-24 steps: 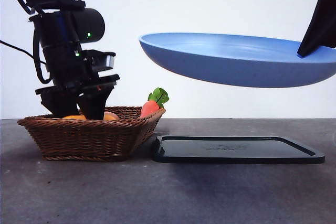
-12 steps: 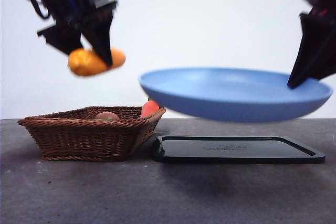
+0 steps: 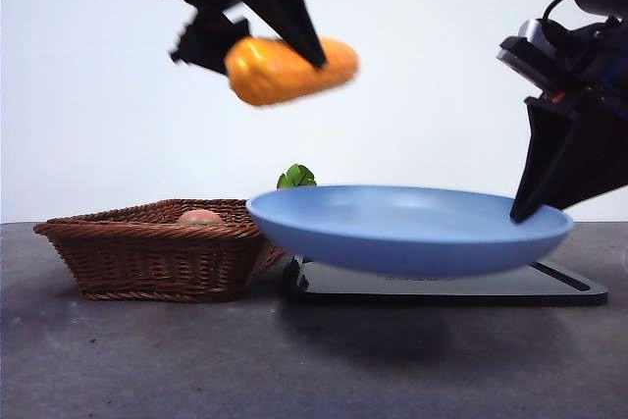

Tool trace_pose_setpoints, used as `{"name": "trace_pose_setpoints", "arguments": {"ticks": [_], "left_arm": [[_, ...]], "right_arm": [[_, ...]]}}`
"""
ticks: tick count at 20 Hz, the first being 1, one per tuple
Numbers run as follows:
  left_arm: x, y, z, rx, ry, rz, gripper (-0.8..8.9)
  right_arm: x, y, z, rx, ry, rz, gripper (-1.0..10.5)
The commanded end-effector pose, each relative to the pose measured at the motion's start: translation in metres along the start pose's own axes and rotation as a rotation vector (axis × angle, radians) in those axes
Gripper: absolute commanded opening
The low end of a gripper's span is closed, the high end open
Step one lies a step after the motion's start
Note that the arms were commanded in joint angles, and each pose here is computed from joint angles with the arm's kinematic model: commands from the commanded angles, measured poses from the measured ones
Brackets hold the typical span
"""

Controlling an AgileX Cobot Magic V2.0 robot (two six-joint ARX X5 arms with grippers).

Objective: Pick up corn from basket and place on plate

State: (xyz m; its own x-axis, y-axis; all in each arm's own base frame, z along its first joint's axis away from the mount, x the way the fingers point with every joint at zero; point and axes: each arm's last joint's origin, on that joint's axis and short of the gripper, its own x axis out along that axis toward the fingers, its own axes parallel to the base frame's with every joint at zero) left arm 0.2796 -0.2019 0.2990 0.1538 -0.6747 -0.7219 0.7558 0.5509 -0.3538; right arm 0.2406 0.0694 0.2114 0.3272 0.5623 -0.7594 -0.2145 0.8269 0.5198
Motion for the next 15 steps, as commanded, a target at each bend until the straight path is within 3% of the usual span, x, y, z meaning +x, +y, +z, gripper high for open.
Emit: {"name": "trace_pose_setpoints", "arguments": {"ticks": [1,10,15], "left_arm": [[0.028,-0.001,0.002,0.027,0.058,-0.03,2.03],[0.09,-0.005,-0.009,0.049,0.188,-0.079,2.1],[0.093,-0.006,-0.012,0.038,0.211,-0.081,3.35]], "right_arm": [[-0.006,0.004,0.012,0.009,-0.035,0.019,0.0],[-0.009,0.003,0.013,0.012,-0.025,0.026,0.0],[-0.009,0.003,0.012,0.008,-0.018,0.024,0.0]]}}
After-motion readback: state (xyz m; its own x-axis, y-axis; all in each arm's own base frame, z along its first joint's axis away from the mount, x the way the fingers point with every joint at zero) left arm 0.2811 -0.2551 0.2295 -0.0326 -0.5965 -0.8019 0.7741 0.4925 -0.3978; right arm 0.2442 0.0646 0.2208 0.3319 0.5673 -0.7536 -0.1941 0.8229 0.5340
